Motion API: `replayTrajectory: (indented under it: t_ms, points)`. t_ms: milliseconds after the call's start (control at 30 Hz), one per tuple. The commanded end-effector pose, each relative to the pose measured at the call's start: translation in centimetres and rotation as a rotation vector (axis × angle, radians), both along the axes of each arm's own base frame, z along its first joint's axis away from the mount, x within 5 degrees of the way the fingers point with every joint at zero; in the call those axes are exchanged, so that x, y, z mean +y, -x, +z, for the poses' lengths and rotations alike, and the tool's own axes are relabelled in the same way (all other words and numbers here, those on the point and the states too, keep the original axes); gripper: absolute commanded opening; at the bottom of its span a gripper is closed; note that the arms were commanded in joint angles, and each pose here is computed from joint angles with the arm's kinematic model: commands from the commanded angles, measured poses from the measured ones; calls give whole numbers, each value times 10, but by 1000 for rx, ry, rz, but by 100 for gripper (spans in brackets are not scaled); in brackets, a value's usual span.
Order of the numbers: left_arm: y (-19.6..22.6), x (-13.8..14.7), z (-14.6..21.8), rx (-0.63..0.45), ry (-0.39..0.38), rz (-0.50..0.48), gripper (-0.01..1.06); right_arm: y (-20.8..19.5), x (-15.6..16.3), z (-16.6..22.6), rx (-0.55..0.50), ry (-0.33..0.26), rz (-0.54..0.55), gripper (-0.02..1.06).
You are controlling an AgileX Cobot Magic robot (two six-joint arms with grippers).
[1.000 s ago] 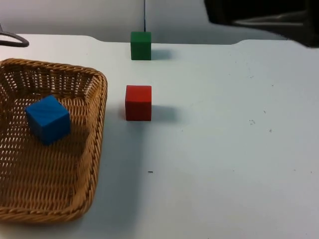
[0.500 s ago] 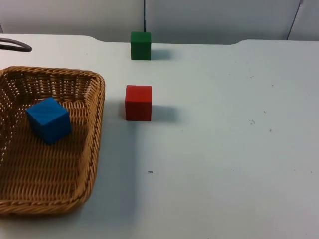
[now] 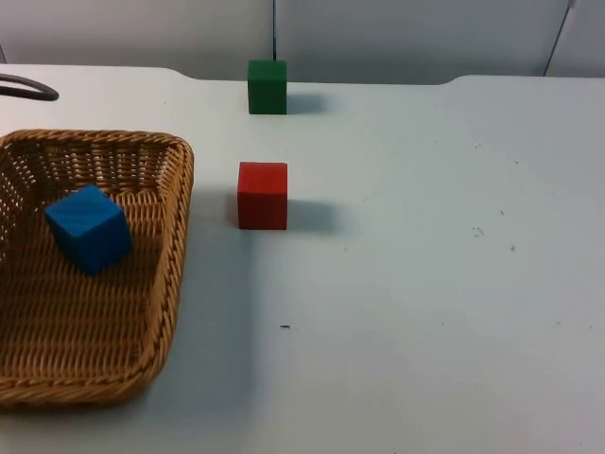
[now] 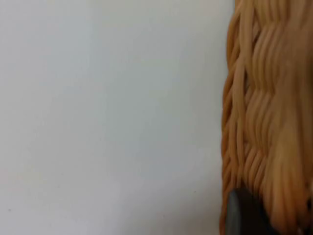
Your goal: Pick up the basket with the left hand and place the blue cube into the basket with the right hand.
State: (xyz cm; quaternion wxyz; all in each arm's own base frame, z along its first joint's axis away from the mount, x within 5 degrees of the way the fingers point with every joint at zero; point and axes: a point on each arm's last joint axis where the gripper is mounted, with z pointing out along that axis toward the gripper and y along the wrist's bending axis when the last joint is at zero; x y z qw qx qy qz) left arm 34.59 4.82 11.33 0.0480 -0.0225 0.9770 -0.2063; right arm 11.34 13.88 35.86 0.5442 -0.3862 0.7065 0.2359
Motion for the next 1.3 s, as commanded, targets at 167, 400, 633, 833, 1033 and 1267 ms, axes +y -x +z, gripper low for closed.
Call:
replayTrajectory:
  t_ms: [167, 400, 633, 833, 1033, 1267]
  points:
    - [3, 4, 1, 16, -35, -45, 75, 1, -1, -1, 0, 0, 1, 71]
    - [7, 4, 20, -3, -57, -68, 80, 1, -1, -1, -2, 1, 1, 71]
    - [8, 6, 57, -112, -113, -18, 80, 1, -1, -1, -3, 0, 1, 71]
    - [19, 3, 110, -251, -144, 32, 80, 1, -1, -1, -12, 0, 1, 71]
    - [46, -7, 176, -446, -152, 51, 80, 0, 0, 2, -41, -21, -2, 71]
    - [101, -23, 243, -688, -170, 91, 80, -1, 0, 4, -62, -30, -2, 71]
